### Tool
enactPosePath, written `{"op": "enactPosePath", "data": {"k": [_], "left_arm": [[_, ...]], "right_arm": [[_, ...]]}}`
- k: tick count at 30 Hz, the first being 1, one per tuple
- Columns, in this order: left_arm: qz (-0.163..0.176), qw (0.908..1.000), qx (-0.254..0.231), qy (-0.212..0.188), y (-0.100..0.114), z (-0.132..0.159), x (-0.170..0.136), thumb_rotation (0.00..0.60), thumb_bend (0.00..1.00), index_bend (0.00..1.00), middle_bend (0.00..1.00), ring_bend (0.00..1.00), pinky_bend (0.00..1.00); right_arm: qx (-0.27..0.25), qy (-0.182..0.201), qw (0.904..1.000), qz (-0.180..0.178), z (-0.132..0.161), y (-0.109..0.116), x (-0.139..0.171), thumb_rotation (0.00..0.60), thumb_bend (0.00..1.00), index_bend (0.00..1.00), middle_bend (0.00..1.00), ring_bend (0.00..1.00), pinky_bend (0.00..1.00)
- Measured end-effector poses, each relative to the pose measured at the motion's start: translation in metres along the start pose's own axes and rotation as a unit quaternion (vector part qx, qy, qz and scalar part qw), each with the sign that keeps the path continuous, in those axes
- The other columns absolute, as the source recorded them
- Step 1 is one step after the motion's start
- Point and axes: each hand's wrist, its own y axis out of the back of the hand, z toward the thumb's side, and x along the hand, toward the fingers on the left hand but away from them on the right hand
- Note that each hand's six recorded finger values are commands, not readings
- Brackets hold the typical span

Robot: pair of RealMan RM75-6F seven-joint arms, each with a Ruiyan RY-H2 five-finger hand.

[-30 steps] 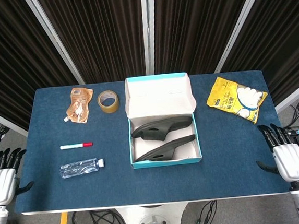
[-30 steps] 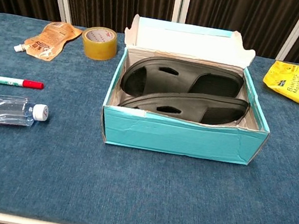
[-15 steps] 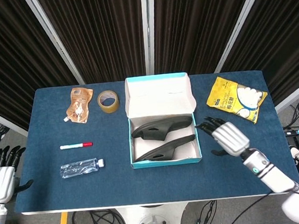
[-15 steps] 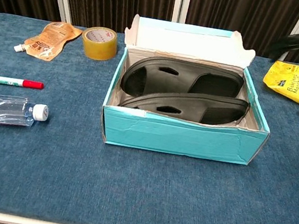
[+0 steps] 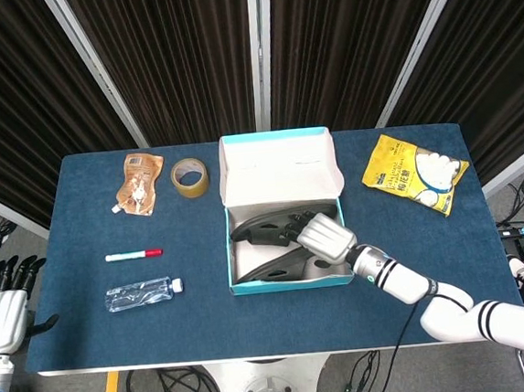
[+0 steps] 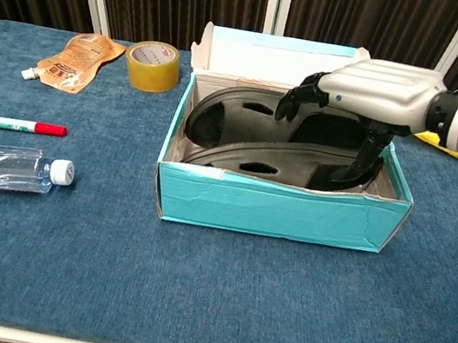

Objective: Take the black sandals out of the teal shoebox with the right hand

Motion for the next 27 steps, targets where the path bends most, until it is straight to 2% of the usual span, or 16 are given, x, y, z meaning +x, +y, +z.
{"op": "enactPosePath", "data": {"k": [4,7,12,19,23,27], "left_arm": [[-0.002,1.0,-0.002,0.001,-0.002,-0.001,0.0,0.6,0.07,0.12,0.09,0.0,0.05],[-0.004,1.0,-0.004,0.0,-0.003,-0.001,0.001,0.6,0.07,0.12,0.09,0.0,0.05],[-0.005,1.0,-0.007,-0.001,-0.005,-0.002,0.001,0.6,0.07,0.12,0.09,0.0,0.05],[-0.005,0.9999,-0.009,-0.002,-0.006,-0.003,0.002,0.6,0.07,0.12,0.09,0.0,0.05],[-0.005,0.9999,-0.01,-0.002,-0.006,-0.003,0.003,0.6,0.07,0.12,0.09,0.0,0.05],[-0.006,0.9999,-0.01,-0.004,-0.006,-0.002,0.003,0.6,0.07,0.12,0.09,0.0,0.05]], "right_arm": [[0.009,0.002,1.0,-0.003,0.005,-0.004,-0.001,0.6,0.04,0.31,0.31,0.19,0.32],[0.017,0.004,0.9999,-0.003,0.009,-0.009,-0.002,0.6,0.08,0.35,0.34,0.23,0.36],[0.037,0.003,0.9993,-0.005,0.014,-0.015,-0.003,0.6,0.22,0.46,0.41,0.32,0.48],[0.078,-0.002,0.9967,-0.022,0.02,-0.016,-0.006,0.6,0.5,0.62,0.56,0.52,0.73],[0.104,-0.004,0.9939,-0.037,0.021,-0.01,-0.006,0.6,0.56,0.64,0.59,0.55,0.79],[0.104,-0.01,0.9934,-0.047,0.022,-0.006,-0.004,0.6,0.58,0.65,0.6,0.57,0.82]]}}
